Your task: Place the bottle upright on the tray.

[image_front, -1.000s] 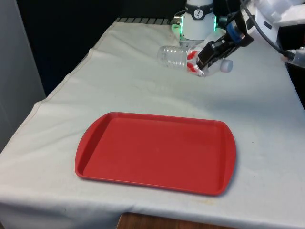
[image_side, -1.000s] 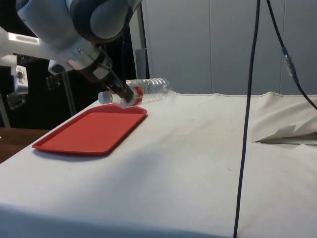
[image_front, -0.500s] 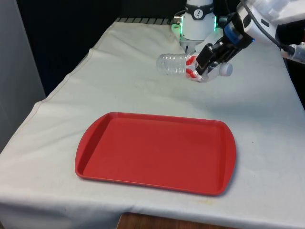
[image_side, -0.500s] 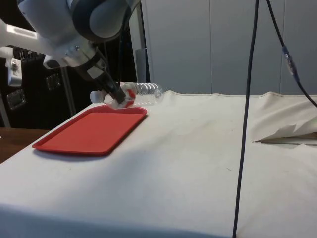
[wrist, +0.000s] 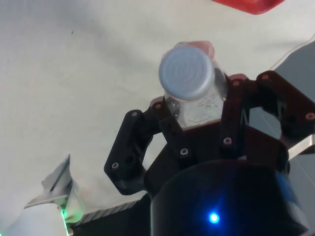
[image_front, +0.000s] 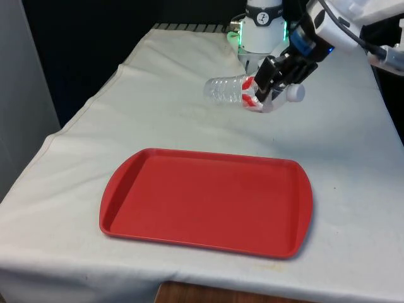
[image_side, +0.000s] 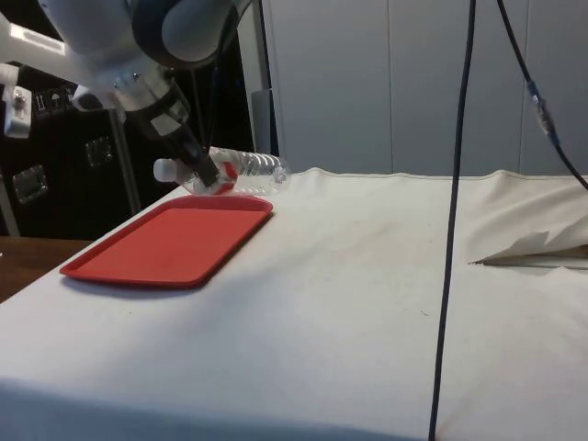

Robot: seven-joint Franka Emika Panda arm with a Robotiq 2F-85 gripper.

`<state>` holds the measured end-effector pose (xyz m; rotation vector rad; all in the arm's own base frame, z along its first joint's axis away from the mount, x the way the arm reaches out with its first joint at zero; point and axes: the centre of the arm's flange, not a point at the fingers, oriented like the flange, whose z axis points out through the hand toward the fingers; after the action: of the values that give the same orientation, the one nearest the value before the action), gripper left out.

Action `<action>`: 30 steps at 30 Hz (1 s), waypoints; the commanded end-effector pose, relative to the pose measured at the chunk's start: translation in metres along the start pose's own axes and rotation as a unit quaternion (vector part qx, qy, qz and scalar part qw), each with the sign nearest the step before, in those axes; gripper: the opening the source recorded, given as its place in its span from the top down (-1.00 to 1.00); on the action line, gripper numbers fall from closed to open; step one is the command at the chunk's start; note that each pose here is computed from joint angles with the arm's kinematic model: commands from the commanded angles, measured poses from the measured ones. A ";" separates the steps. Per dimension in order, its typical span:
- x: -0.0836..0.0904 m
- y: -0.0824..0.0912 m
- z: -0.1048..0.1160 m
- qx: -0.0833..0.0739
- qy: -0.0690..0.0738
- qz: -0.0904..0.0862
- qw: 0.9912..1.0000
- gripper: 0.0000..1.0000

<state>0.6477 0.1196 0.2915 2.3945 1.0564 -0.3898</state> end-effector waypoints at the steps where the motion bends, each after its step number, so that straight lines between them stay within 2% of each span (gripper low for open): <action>1: -0.002 0.003 -0.001 0.001 0.008 0.005 1.000 0.71; 4: -0.002 0.006 -0.002 0.001 0.011 0.008 1.000 0.71; 11: -0.004 0.018 -0.005 -0.003 0.030 0.024 0.999 0.71; 12: -0.004 0.016 -0.003 -0.004 0.024 0.021 0.999 0.71; 13: -0.005 0.019 -0.005 -0.003 0.032 0.025 0.999 0.71; 20: -0.006 0.028 -0.006 -0.005 0.047 0.038 0.998 0.71; 21: -0.005 0.027 -0.005 -0.006 0.044 0.038 0.998 0.71; 22: -0.006 0.030 -0.007 -0.005 0.052 0.041 0.998 0.71; 26: -0.006 0.034 -0.007 -0.006 0.061 0.049 0.997 0.71; 27: -0.006 0.036 -0.007 -0.006 0.067 0.053 0.996 0.71; 28: -0.006 0.038 -0.007 -0.006 0.068 0.054 0.996 0.71; 29: -0.006 0.036 -0.006 -0.008 0.061 0.052 0.997 0.71; 30: -0.007 0.039 -0.007 -0.007 0.071 0.056 0.996 0.71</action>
<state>0.6716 0.0983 0.3113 2.4750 0.9770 -0.1918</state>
